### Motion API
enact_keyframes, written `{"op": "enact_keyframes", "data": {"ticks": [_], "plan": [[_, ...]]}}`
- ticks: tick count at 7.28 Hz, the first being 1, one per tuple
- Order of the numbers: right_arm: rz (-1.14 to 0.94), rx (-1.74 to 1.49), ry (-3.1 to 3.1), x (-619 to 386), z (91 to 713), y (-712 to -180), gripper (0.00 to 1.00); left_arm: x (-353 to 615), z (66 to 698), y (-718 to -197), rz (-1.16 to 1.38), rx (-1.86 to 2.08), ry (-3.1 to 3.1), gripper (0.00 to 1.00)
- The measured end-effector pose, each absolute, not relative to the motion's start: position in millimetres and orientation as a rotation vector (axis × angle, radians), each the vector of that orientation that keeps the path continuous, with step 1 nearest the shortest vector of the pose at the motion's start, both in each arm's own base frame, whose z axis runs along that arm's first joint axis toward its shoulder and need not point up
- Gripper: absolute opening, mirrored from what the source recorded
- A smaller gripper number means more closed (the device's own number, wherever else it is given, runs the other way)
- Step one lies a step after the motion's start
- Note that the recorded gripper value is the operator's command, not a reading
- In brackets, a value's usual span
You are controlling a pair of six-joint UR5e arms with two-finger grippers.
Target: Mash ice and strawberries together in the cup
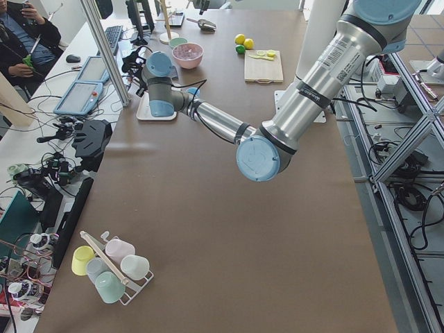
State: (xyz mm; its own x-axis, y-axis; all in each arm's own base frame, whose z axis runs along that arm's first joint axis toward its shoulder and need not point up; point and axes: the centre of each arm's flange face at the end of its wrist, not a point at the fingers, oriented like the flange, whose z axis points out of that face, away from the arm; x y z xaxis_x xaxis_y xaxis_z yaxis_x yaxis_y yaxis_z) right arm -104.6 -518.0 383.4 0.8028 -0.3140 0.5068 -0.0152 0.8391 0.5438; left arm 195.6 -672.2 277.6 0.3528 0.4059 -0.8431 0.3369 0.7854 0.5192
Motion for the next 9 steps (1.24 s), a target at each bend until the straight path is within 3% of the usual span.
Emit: {"op": "enact_keyframes", "data": {"ticks": [4,9], "plan": [[-0.203,0.552,-0.631,-125,382,-515,1.00,131,423,-682,0.071,0.470,1.028,0.00],[-0.202,0.554,-0.616,-128,385,-513,1.00,75,597,-645,0.121,0.284,0.751,0.00]]}}
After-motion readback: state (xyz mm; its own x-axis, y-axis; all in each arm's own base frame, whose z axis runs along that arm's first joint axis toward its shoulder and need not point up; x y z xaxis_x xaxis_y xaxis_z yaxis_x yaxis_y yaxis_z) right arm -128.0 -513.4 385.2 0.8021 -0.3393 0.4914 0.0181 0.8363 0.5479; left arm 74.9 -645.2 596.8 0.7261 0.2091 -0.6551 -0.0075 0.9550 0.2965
